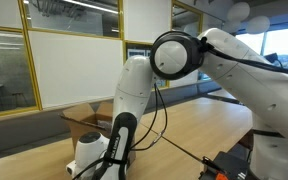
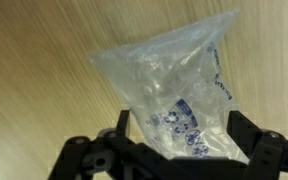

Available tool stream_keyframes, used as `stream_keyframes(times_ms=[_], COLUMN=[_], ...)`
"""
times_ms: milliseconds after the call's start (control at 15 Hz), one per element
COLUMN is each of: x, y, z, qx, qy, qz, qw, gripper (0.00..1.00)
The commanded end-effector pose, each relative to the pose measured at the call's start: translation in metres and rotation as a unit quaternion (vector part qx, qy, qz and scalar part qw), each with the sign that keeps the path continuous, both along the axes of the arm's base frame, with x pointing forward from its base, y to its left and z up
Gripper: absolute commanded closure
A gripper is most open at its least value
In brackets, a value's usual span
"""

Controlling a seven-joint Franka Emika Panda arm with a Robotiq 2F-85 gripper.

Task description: Put the objects on the table into the cardboard box

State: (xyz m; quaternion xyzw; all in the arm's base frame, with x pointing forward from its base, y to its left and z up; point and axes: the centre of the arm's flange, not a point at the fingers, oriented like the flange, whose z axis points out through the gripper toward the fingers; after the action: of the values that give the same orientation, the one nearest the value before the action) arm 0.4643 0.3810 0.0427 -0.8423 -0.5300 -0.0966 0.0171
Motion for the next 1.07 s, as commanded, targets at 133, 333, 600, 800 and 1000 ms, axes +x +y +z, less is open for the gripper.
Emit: stream_keyframes(times_ms=[133, 333, 600, 800, 1000], x=[-0.018, -0.019, -0.02, -0.018, -0.016], y=[-0.009, -0.01, -0.014, -0.015, -0.016], z=[0.028, 0.028, 0.021, 0.016, 0.012], qx=[0.035, 0.043, 0.041, 0.034, 0.03], qy=[0.039, 0.049, 0.05, 0.045, 0.046], qz=[0.019, 0.018, 0.003, -0.002, -0.003], qw=[0.9984, 0.9977, 0.9979, 0.9984, 0.9985], gripper=[0.0, 0.0, 0.0, 0.0, 0.0])
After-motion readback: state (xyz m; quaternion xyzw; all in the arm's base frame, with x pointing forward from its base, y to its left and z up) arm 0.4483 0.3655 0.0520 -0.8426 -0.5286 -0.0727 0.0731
